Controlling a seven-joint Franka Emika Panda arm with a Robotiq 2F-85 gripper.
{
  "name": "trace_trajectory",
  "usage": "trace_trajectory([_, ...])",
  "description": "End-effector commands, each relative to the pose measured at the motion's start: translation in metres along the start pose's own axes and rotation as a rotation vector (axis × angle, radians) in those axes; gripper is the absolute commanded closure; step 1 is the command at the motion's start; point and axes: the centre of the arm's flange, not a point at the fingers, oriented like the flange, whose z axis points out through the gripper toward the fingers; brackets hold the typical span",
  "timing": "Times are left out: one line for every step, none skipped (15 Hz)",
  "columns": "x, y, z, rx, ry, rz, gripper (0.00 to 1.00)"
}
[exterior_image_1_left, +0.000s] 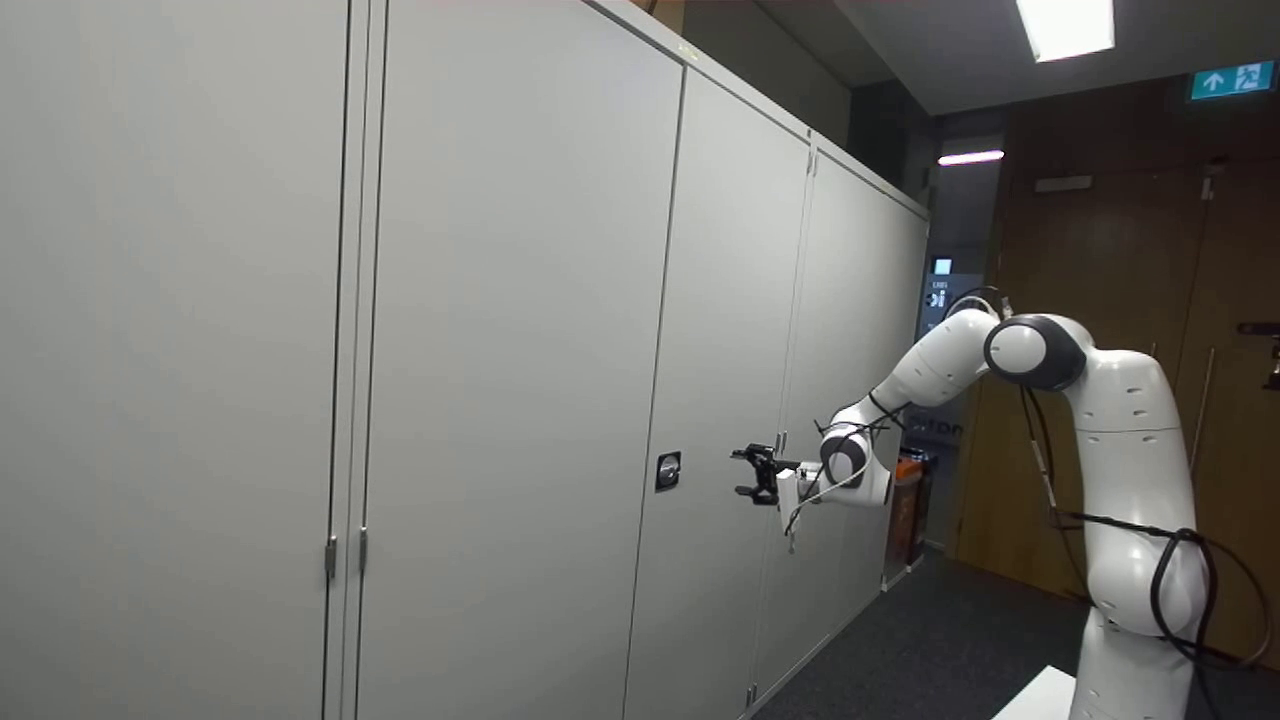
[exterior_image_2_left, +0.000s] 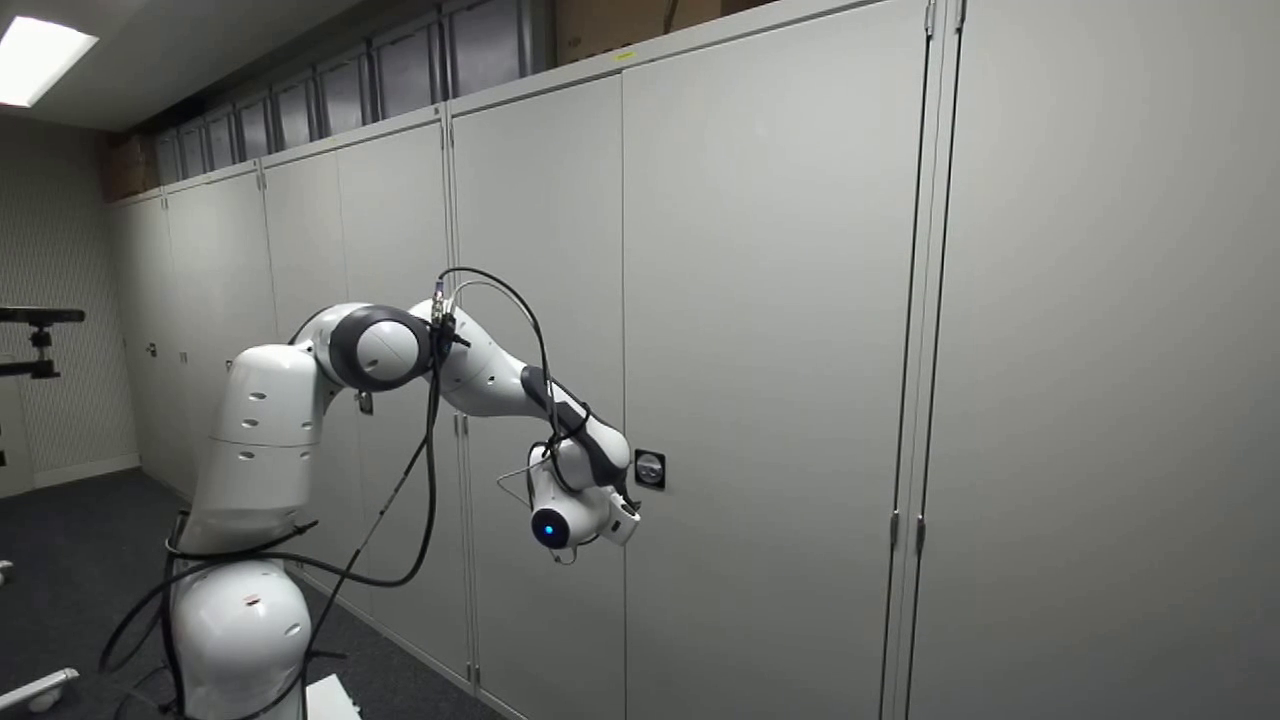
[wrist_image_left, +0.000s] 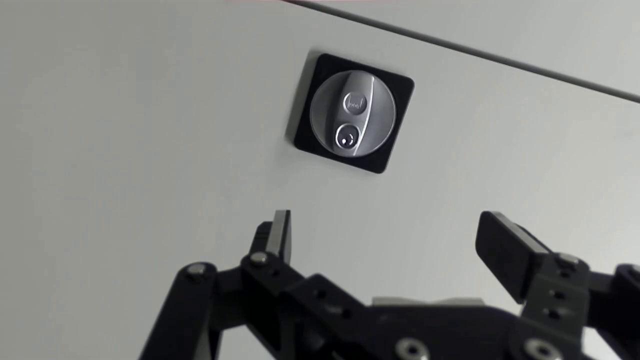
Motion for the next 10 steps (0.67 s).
trace_trajectory([-0.005,-0.002,0.013,0.050,0.037,-0.010,0.00])
trace_trajectory([-0.004,-0.003,0.014,0.055,0.038,-0.011,0.00])
trace_trajectory([-0.004,-0.003,0.015,0.059,0.038,-0.013,0.00])
trace_trajectory([-0.005,-0.005,0.016,0.062,0.037,-0.015,0.00])
trace_trajectory([-0.005,-0.005,0.018,0.065,0.035,-0.015,0.00])
trace_trajectory([-0.005,-0.006,0.019,0.067,0.034,-0.017,0.00])
trace_trajectory([-0.006,-0.006,0.021,0.068,0.033,-0.018,0.00])
trace_trajectory([-0.007,-0.006,0.023,0.068,0.032,-0.019,0.00])
trace_trajectory([-0.007,-0.005,0.026,0.066,0.031,-0.021,0.00])
trace_trajectory([-0.006,-0.005,0.028,0.065,0.030,-0.023,0.00])
